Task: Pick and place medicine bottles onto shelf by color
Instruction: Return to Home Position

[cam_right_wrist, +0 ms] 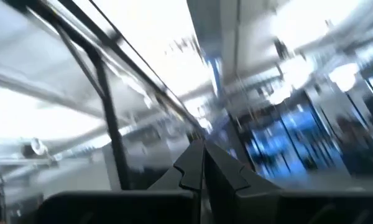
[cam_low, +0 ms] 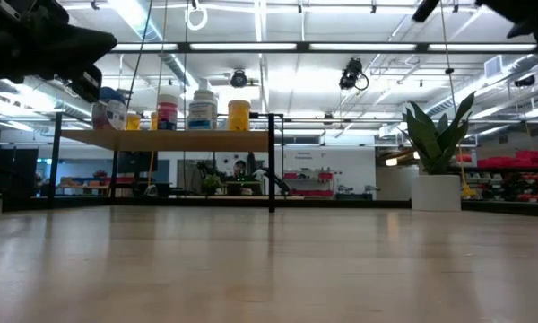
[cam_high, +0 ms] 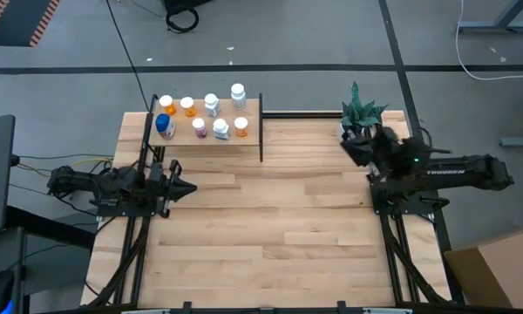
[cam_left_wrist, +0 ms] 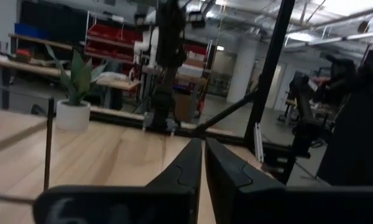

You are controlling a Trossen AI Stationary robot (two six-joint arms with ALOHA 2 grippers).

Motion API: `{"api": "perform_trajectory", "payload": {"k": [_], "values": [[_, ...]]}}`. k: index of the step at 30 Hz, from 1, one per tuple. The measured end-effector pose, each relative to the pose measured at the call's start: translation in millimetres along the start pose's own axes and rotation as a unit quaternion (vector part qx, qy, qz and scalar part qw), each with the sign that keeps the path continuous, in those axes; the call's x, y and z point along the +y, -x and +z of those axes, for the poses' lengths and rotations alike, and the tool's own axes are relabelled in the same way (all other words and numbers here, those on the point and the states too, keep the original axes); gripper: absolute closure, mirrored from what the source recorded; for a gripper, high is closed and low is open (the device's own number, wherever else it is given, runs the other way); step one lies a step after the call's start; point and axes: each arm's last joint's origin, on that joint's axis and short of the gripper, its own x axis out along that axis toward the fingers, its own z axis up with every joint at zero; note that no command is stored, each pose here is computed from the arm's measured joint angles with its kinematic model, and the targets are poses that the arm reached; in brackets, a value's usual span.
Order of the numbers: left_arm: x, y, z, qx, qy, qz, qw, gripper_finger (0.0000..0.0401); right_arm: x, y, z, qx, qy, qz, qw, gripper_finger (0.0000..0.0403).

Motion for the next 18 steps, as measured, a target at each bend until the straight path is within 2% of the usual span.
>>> {"api": "perform_trajectory", "payload": {"k": [2,4,7,13,18], "values": [[0.6,0.0,-3.0,0.015,-0.002,0.003,1.000,0.0371,4.3,5.6,6.8,-0.029,0.001,0.015,0.999,0.0382],[1.6,0.3,-7.8,0.040,-0.006,0.008,0.999,0.0367,2.5,15.6,3.8,-0.031,-0.004,0.002,1.000,0.0382],[2.7,1.0,-13.3,0.071,-0.010,0.013,0.997,0.0365,-5.9,36.3,-17.1,0.004,0.001,-0.023,1.000,0.0382],[2.7,1.2,-13.2,0.071,-0.010,0.013,0.997,0.0375,-14.9,65.4,-45.5,0.063,-0.021,-0.053,0.996,0.0381],[2.8,1.3,-13.3,0.069,-0.009,0.013,0.997,0.0376,-15.1,82.0,-51.9,0.048,-0.022,-0.044,0.998,0.0381]]}}
